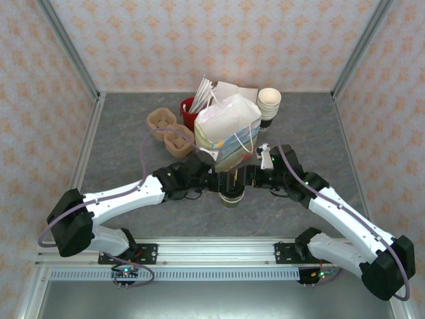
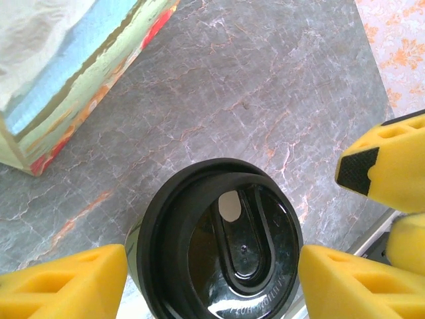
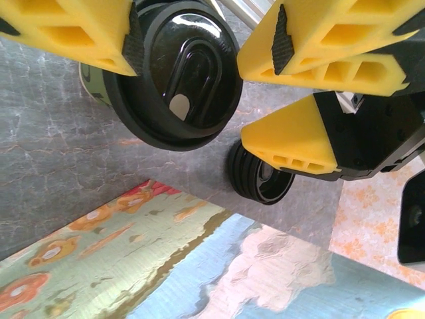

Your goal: Pack the takeout coffee

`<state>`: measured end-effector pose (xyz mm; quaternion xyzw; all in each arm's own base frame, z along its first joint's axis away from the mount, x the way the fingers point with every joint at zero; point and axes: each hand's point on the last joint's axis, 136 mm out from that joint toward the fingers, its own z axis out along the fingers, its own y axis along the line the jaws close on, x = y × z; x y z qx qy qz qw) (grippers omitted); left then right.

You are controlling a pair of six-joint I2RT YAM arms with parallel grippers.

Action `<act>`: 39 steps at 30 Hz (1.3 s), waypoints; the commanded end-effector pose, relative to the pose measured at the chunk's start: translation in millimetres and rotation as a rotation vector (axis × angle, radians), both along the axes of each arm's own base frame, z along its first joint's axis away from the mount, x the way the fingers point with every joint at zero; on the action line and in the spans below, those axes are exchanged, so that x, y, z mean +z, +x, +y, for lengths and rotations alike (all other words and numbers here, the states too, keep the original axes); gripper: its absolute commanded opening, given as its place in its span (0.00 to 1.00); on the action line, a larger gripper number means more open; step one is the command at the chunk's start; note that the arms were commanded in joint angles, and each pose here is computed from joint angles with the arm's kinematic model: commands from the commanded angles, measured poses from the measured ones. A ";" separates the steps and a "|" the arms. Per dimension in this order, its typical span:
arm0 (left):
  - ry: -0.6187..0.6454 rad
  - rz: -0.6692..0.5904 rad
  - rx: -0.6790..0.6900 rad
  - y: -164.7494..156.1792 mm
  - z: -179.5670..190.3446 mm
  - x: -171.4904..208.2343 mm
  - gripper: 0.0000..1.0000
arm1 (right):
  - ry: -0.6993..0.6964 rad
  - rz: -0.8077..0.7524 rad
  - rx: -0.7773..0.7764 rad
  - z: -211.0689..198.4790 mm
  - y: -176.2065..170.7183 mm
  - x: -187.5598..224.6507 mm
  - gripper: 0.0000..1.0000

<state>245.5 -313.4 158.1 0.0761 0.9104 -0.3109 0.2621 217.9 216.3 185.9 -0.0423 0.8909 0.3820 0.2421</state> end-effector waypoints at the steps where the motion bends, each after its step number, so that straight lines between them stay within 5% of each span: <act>1: -0.034 -0.075 -0.044 8.0 -13.9 22.7 0.70 | -0.014 -0.007 -0.045 -7.5 4.6 -2.4 0.53; 18: -0.034 -0.075 -0.160 11.8 -42.3 19.8 0.69 | -0.064 -0.016 -0.118 -19.6 15.6 -6.9 0.48; 39: -0.043 -0.093 -0.282 -21.5 -49.7 26.0 0.68 | -0.055 0.015 -0.125 -18.1 16.7 -12.6 0.48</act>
